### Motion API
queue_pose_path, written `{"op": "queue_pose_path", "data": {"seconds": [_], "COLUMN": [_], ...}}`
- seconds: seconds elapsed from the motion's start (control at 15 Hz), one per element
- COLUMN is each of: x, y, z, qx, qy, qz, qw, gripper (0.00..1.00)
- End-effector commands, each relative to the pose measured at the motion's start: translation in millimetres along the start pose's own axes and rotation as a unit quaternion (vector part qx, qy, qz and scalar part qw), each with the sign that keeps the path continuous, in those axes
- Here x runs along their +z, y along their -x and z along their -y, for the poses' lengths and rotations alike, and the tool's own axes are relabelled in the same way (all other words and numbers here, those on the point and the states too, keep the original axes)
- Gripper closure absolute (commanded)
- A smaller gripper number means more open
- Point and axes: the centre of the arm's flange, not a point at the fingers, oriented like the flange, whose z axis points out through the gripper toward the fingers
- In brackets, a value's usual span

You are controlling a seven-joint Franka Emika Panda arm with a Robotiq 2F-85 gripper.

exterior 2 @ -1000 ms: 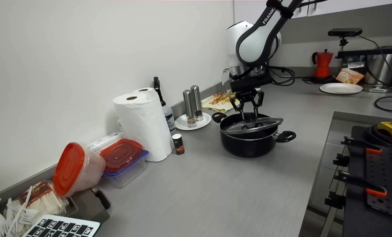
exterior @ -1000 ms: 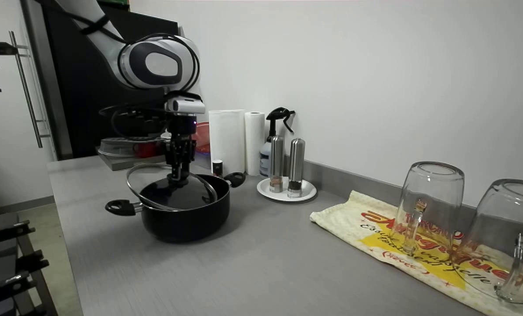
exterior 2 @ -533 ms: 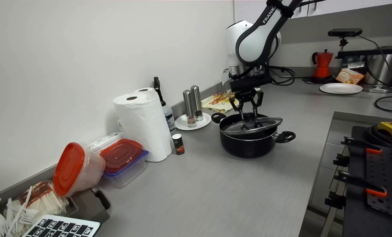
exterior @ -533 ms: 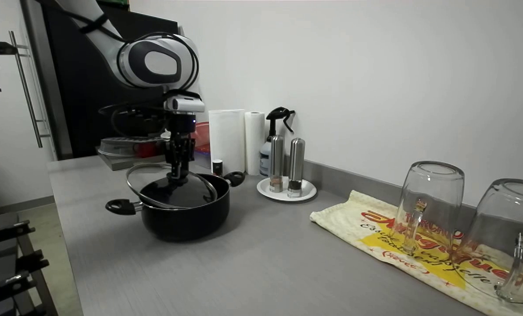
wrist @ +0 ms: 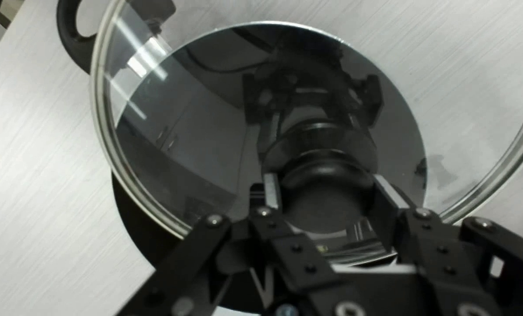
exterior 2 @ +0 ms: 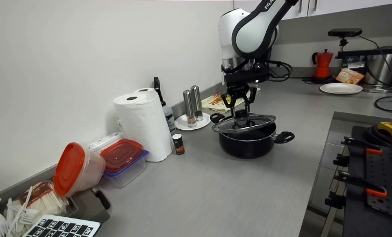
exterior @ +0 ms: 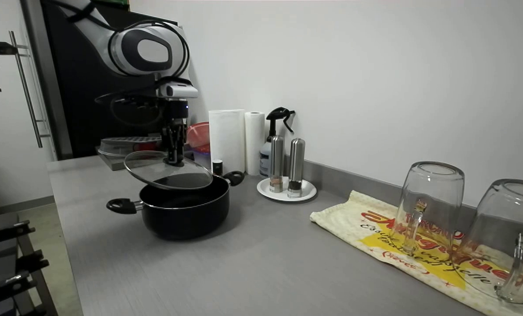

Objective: Place the pot's lid on the counter

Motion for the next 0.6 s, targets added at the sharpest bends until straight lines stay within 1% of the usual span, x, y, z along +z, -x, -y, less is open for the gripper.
{"op": "queue_pose_path", "data": {"seconds": [0.0,0.33,0.47,0.53], "x": [-28.9,-45.8,-55.2,-60.2], "y": [23.9,74.4,99.2,113.5], "z": [17.0,55.5,78.2,91.3], "qx": [-0.042,-0.111,-0.139,-0.155], "qy": [-0.022,-0.041,-0.061,-0.075], "qz": [-0.011,-0.037,-0.061,-0.078], "qw": [0.9988,0.9923,0.9866,0.9820], "gripper": [0.75,0.75,0.75,0.75]}}
